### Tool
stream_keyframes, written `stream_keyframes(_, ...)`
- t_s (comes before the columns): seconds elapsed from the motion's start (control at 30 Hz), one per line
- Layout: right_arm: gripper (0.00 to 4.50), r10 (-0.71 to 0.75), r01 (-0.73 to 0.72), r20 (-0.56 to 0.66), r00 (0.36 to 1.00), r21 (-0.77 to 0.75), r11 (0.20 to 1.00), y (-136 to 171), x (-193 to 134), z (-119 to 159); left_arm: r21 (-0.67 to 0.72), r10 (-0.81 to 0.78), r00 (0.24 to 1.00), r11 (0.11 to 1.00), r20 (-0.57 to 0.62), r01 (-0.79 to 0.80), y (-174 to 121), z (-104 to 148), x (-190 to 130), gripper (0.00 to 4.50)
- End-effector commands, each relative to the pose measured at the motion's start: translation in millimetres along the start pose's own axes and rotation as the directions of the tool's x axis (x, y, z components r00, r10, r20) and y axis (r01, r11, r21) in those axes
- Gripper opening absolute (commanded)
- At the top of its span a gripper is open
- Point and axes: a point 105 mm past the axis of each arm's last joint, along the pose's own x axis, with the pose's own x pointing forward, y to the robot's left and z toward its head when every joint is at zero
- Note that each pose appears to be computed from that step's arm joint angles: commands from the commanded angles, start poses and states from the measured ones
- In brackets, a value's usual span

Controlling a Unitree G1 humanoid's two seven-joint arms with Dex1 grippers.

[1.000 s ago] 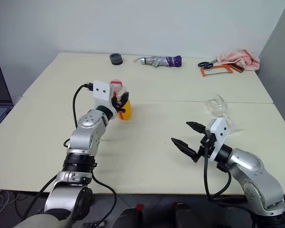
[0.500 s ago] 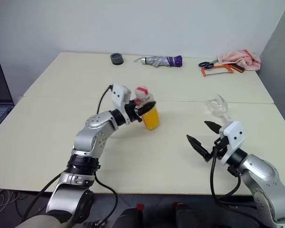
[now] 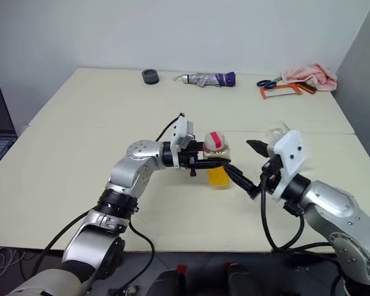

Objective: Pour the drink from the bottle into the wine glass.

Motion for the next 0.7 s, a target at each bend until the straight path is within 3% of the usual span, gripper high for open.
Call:
stream_keyframes(0.03, 4.5, -0.007, 0.007, 0.038, 0.999, -0.016, 1.0, 2.2, 9.4, 9.5, 0.069, -0.106, 0.994, 0.992, 0.016, 0.105, -9.9, 14.1, 8.2, 1.84)
stream_keyframes(0.7, 4.5, 0.046, -0.046, 0.008, 0.999, -0.018, 0.999, 7.2, 25.7, 6.6, 0.12, -0.103, 0.994, 0.987, -0.023, 0.105, -3.7, 8.4, 6.3, 1.84)
